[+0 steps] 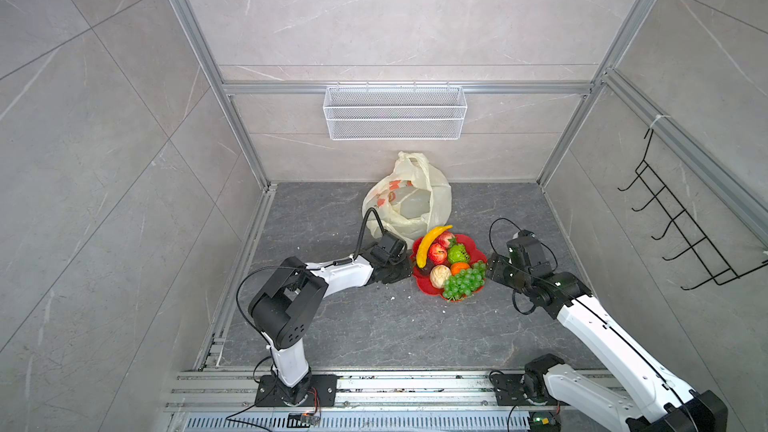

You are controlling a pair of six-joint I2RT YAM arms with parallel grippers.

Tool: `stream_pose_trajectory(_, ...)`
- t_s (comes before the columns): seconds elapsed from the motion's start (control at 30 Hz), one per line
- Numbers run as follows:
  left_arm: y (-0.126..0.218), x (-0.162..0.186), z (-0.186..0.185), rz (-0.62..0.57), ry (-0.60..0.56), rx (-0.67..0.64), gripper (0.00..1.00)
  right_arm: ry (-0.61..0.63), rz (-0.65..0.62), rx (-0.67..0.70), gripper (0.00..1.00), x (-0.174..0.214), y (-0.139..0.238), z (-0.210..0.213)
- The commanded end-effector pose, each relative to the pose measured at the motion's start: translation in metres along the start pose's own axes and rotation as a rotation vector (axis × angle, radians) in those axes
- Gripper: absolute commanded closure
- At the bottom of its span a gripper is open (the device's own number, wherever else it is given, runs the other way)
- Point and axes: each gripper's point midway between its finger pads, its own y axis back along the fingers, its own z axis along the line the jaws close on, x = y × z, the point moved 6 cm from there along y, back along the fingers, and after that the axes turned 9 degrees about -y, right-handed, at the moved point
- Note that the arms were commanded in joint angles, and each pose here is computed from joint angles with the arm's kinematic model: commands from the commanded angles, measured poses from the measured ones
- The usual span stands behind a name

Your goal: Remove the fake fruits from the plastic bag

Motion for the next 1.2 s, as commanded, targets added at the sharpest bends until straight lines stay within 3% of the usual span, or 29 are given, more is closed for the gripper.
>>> stream_pose_trajectory(0.0, 0.0, -0.002, 0.005, 0.01, 0.017, -0.047, 0.88, 0.008, 0.0, 0.014, 0.26, -0.001, 0.0, -0.001)
stream_pose_trajectory(0.27, 0.016, -0.002, 0.024, -0.021, 0.07, -0.053, 0.94, 0.005, 0.01, 0.049, 0.26, -0.002, -0.003, -0.002)
stream_pose_trajectory(0.7, 0.064, 0.009, 0.089, -0.028, 0.083, -0.134, 0.92, 0.032, -0.009, 0.082, 0.26, -0.011, -0.005, 0.001)
stream_pose_trajectory(0.93, 0.065, 0.008, 0.084, -0.029, 0.068, -0.076, 0.78, 0.031, -0.025, 0.066, 0.26, -0.018, -0.001, 0.007)
stream_pose_trajectory(1.17, 0.096, 0.01, 0.081, -0.068, 0.02, -0.108, 0.48, 0.063, -0.075, 0.054, 0.25, -0.026, 0.007, 0.008)
